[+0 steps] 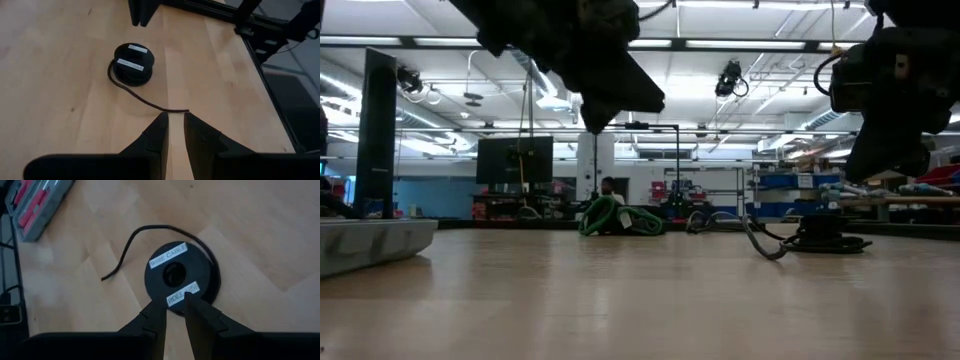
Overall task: Coil cords
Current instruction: Uncoil the black wire from the spool
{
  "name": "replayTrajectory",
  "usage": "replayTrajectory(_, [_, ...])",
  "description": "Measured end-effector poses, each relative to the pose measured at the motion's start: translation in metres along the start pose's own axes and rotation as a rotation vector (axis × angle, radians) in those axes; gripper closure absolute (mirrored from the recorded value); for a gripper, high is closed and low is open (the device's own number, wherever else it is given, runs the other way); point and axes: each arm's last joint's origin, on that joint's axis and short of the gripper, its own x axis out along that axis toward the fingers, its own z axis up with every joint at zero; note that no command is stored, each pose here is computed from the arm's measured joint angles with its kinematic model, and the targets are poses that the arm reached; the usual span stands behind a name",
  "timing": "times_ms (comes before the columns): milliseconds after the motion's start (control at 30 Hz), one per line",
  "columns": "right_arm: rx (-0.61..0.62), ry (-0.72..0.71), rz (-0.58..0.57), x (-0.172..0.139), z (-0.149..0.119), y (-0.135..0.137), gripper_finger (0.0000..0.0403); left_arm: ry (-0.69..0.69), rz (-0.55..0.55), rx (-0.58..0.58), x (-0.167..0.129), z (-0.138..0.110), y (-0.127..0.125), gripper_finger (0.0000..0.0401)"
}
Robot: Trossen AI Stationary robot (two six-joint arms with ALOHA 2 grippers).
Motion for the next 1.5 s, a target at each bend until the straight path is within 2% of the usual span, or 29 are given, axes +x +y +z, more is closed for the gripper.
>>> replayTrajectory(333, [0.043, 0.027, -0.015, 0.006, -0.011, -0.01, 0.0334, 0.047, 0.0, 0.036, 0.029, -0.017, 0.019, 0.0336])
replayTrajectory(700, [0.073, 0.016, 0.06, 0.012, -0.023, -0.013, 0.0334, 0.105, -0.008, -0.028, 0.058, -0.041, 0.029, 0.0337])
replayTrajectory(900, [0.112, -0.003, 0.078, 0.018, -0.022, -0.014, 0.0334, 0.094, -0.013, -0.024, 0.061, -0.035, 0.028, 0.0337])
replayTrajectory(1267, [0.165, 0.019, 0.009, 0.031, -0.026, -0.018, 0.0334, 0.093, -0.01, -0.03, 0.062, -0.031, 0.028, 0.0337])
replayTrajectory(1500, [0.126, -0.052, 0.101, 0.042, -0.016, -0.01, 0.0334, 0.112, 0.001, -0.053, 0.068, -0.039, 0.031, 0.0337])
